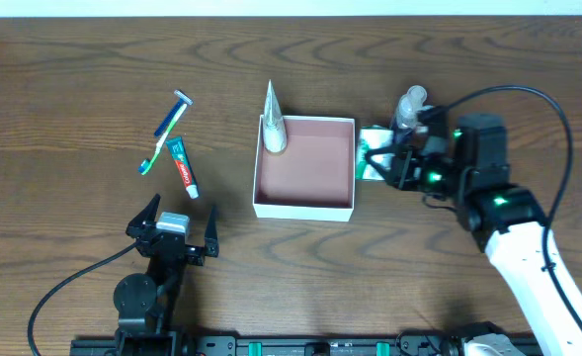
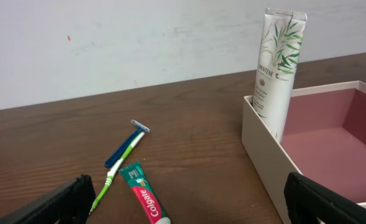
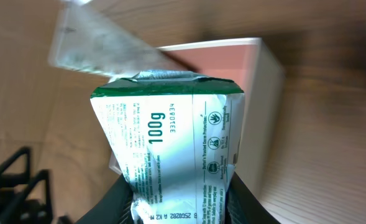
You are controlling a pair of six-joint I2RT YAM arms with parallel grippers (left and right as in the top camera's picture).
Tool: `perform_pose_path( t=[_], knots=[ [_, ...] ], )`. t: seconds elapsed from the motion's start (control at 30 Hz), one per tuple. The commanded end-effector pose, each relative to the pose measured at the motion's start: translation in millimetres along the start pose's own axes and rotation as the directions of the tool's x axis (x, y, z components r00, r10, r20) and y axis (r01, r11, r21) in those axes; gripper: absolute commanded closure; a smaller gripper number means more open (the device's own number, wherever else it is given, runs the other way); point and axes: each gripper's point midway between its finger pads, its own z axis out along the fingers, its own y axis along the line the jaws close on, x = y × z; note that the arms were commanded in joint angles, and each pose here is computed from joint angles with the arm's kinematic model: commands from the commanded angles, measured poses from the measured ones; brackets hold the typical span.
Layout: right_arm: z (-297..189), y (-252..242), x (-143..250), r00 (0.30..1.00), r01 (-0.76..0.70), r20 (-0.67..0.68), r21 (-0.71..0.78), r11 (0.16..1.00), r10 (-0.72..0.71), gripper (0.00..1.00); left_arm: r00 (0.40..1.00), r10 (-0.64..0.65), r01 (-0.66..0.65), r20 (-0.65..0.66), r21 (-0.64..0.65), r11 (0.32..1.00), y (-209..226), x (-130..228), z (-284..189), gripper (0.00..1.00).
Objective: Pack container
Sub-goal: 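Carry soap box with right gripper and lower it into box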
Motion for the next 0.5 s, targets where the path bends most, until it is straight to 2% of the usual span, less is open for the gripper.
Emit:
perform_pose_path(
  t=[0.0,0.27,0.47],
  knots=[
    [10,21,3,1.000,-0.023,0.020,0.012,1.000,0.022,0.78,0.999,0.008,-0.007,-0.046,0.029,1.000,-5,16,1,0.02],
    [49,46,22,0.999,0.001,0.046,0.064,0.998,-0.004,0.77,0.999,0.008,-0.007,-0.046,0.029,1.000,-5,16,1,0.02],
    [81,46,33,0.998,-0.040,0.060,0.109,0.993,0.033,0.78,0.999,0.008,-0.007,-0.046,0.029,1.000,-5,16,1,0.02]
  ],
)
